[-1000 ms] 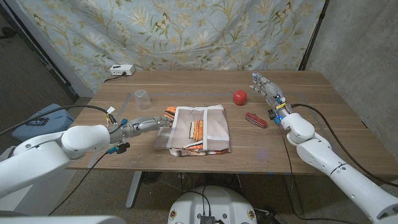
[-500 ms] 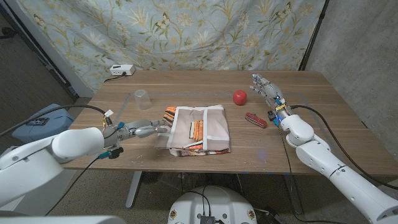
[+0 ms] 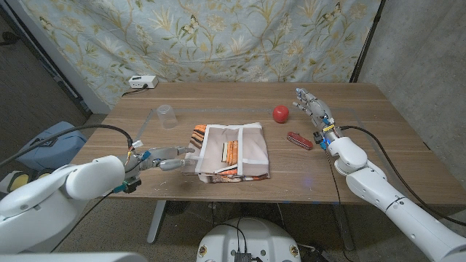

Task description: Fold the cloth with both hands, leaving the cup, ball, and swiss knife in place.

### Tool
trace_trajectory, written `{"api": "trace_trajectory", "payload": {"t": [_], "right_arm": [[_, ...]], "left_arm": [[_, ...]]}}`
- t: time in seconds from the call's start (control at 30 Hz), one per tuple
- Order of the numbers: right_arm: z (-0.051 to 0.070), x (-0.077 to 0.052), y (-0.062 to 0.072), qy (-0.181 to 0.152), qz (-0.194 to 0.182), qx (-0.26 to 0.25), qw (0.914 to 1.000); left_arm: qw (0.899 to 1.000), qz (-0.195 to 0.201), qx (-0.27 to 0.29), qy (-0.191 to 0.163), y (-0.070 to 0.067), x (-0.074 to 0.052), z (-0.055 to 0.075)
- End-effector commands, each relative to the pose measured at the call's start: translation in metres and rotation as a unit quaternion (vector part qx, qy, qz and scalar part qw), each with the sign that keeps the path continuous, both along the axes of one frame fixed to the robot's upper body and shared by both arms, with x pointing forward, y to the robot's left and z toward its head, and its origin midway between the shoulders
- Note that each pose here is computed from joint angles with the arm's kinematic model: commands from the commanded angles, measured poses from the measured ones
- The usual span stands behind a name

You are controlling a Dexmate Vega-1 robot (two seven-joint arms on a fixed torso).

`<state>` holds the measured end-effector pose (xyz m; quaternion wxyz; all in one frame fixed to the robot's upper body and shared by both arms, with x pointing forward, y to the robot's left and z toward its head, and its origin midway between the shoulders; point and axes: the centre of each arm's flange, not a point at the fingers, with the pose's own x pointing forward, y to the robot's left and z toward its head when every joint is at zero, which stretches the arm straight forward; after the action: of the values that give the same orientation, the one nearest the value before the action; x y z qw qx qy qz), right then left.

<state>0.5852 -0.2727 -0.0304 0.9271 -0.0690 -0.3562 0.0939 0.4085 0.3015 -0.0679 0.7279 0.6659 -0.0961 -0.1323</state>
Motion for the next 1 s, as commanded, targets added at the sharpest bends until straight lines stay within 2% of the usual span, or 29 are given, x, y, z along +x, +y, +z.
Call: {"api": "trace_trajectory", "payload": {"t": [0.03,0.43,1.0], "right_arm": [[-0.001,-0.003,-0.001,-0.006,-0.002,-0.019,0.9998],[0.004,-0.007,-0.002,-0.010,-0.007,-0.046,0.9988],[0.004,-0.009,-0.004,-0.010,-0.006,-0.053,0.9985]], "left_arm": [[0.998,0.017,0.060,0.002,-0.006,-0.003,-0.007],[0.995,0.033,0.092,0.020,-0.007,-0.003,-0.012],[0.991,0.050,0.121,0.033,-0.010,0.001,-0.018]]}}
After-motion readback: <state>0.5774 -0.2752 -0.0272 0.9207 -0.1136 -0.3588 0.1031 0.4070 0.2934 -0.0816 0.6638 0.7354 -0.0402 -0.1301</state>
